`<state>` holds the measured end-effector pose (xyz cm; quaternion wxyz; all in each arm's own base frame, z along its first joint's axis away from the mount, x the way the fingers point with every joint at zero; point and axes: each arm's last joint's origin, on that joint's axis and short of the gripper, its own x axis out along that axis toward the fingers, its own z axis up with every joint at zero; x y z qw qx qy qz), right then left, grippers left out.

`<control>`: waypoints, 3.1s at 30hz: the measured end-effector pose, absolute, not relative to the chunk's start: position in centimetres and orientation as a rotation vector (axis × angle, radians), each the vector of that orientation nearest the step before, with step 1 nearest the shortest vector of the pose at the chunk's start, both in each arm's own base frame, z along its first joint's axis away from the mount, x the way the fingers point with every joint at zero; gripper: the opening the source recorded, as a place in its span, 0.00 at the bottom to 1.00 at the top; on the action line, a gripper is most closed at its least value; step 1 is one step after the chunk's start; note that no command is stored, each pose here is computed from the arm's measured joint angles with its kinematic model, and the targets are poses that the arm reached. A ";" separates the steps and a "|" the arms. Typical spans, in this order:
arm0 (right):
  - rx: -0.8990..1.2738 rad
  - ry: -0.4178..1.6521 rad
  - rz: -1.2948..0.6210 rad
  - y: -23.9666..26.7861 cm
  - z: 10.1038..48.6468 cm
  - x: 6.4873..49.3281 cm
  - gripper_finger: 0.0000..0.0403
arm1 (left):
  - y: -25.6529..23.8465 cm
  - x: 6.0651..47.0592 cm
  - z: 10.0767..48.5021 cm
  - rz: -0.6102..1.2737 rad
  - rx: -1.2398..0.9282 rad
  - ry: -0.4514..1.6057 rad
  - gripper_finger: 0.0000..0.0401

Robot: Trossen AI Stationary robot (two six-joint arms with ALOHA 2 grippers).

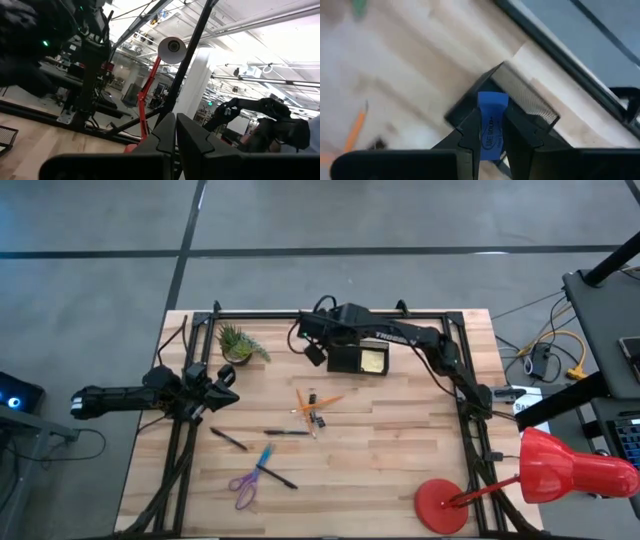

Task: Pick and place office supplies into organizer
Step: Put the blue eraser into the black desk organizer, then put the top orange pencil into the black desk organizer

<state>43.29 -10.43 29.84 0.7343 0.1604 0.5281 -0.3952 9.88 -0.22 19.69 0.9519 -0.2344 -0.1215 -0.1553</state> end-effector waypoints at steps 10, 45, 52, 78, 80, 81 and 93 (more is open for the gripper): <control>0.150 1.517 -0.556 -10.4 25.0 42.3 0.14 | -0.2 9.9 19.7 -0.316 -0.476 -0.247 0.00; 0.058 1.500 -0.335 -13.9 20.3 42.3 0.42 | -0.2 9.9 19.7 -0.316 -0.477 -0.246 0.00; 0.080 1.475 -0.120 -12.1 21.7 42.5 0.46 | -0.2 9.9 19.7 -0.315 -0.477 -0.246 0.00; -0.099 1.396 0.127 -3.5 16.2 45.0 0.40 | -0.2 9.9 19.7 -0.316 -0.477 -0.247 0.00; -0.087 1.386 0.131 -3.2 15.9 45.1 0.40 | -0.2 9.9 19.7 -0.316 -0.477 -0.246 0.00; -0.081 1.380 0.130 -3.0 15.8 45.1 0.40 | -0.2 9.9 19.7 -0.315 -0.477 -0.246 0.00; -0.092 1.295 0.130 -2.6 15.0 45.7 0.36 | -0.2 9.9 19.7 -0.315 -0.477 -0.246 0.00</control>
